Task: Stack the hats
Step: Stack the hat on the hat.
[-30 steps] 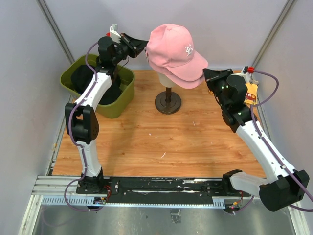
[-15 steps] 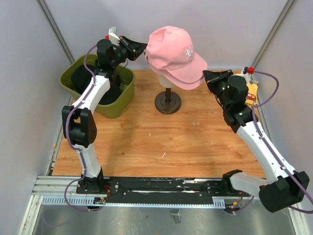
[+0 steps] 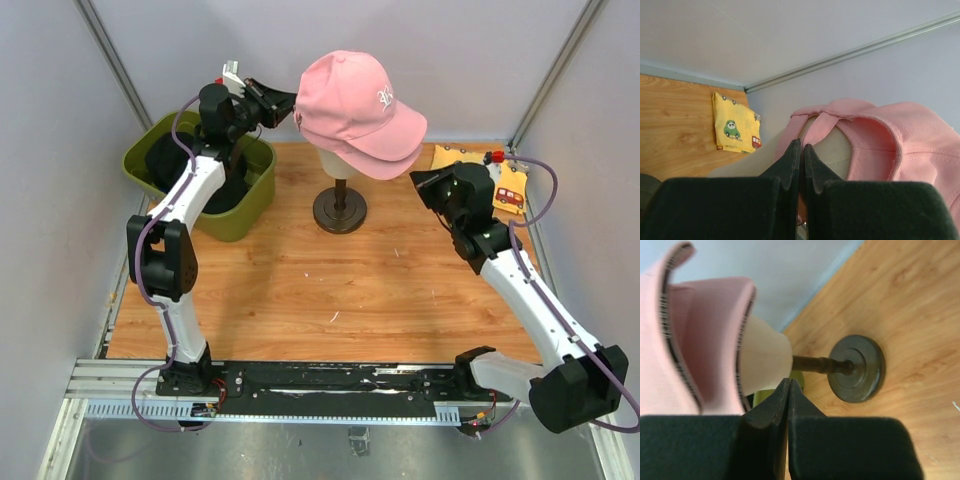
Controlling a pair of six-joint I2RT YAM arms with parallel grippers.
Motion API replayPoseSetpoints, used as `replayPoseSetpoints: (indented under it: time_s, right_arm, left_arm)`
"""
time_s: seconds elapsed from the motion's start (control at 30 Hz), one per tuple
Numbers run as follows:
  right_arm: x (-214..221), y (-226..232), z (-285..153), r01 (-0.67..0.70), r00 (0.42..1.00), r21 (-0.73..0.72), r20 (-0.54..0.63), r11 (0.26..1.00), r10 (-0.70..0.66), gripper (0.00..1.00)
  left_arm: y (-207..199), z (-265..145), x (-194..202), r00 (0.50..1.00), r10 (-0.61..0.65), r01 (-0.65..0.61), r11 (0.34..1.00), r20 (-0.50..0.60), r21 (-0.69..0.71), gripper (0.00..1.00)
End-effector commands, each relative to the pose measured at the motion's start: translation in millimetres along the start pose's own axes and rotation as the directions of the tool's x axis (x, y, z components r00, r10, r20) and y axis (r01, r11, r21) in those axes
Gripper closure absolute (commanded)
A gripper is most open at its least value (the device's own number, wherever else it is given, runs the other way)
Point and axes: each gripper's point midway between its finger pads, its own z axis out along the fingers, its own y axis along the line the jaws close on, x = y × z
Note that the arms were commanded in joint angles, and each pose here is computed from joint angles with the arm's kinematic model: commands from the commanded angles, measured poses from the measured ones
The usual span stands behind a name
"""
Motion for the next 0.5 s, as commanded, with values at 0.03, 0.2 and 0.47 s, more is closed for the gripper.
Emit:
replayPoseSetpoints:
  time_s: [0.03, 0.2, 0.47]
  right_arm:
    - [8, -22, 1, 0.034, 0.999, 0.070, -0.033, 0.997, -0.032, 0.99]
    - [-10, -11, -9, 0.079, 0.997, 0.055, 0.024, 0.995, -0.080, 0.99]
    - [-41, -6, -33, 0.132, 0.985, 0.041, 0.106, 0.990, -0.135, 0.58]
  left_arm:
    - [-4, -7, -6, 0.999, 0.025, -0.025, 1.000, 0.024, 0.000, 0.99]
    - [-14, -7, -11, 0.999, 0.012, -0.014, 0.999, 0.045, 0.038, 0.91]
    - [-29, -8, -22, 0.995, 0.009, -0.015, 0.998, 0.096, 0.063, 0.84]
